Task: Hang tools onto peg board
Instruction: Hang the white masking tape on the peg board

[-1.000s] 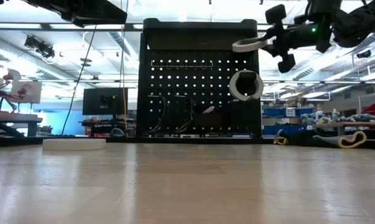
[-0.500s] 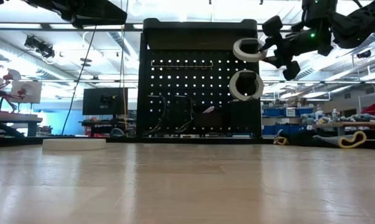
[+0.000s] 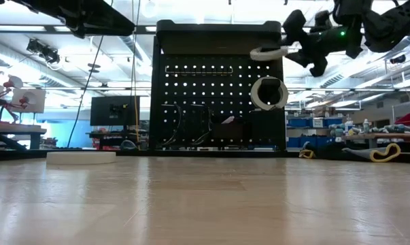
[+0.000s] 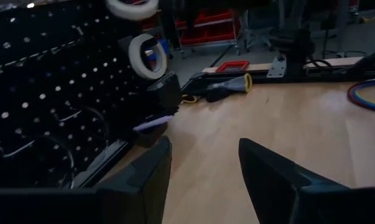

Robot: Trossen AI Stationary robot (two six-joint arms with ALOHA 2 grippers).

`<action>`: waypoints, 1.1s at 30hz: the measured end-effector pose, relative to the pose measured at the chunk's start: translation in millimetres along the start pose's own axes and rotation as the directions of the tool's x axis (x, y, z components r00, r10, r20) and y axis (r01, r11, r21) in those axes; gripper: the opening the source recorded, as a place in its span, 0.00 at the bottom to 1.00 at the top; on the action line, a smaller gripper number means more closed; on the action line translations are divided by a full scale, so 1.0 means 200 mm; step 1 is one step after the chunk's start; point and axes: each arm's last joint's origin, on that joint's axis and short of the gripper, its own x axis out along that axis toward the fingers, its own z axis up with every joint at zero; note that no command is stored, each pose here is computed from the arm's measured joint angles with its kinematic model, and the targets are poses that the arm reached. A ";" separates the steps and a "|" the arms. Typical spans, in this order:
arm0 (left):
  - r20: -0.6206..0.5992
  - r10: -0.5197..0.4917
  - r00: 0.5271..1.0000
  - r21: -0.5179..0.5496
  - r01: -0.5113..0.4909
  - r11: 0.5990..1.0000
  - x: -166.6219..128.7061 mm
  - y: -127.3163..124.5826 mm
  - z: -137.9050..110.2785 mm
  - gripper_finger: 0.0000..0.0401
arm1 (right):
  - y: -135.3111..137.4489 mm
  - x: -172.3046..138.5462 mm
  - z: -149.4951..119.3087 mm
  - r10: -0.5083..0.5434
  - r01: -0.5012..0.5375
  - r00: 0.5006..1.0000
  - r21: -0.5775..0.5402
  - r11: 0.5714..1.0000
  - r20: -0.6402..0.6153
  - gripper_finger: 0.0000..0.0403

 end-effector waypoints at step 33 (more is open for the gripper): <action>-0.443 0.114 0.889 -0.248 -0.243 0.938 -0.01 0.20 -0.30 0.48 | 0.22 -0.16 -0.11 0.052 -0.113 0.988 -0.450 0.886 -0.146 0.61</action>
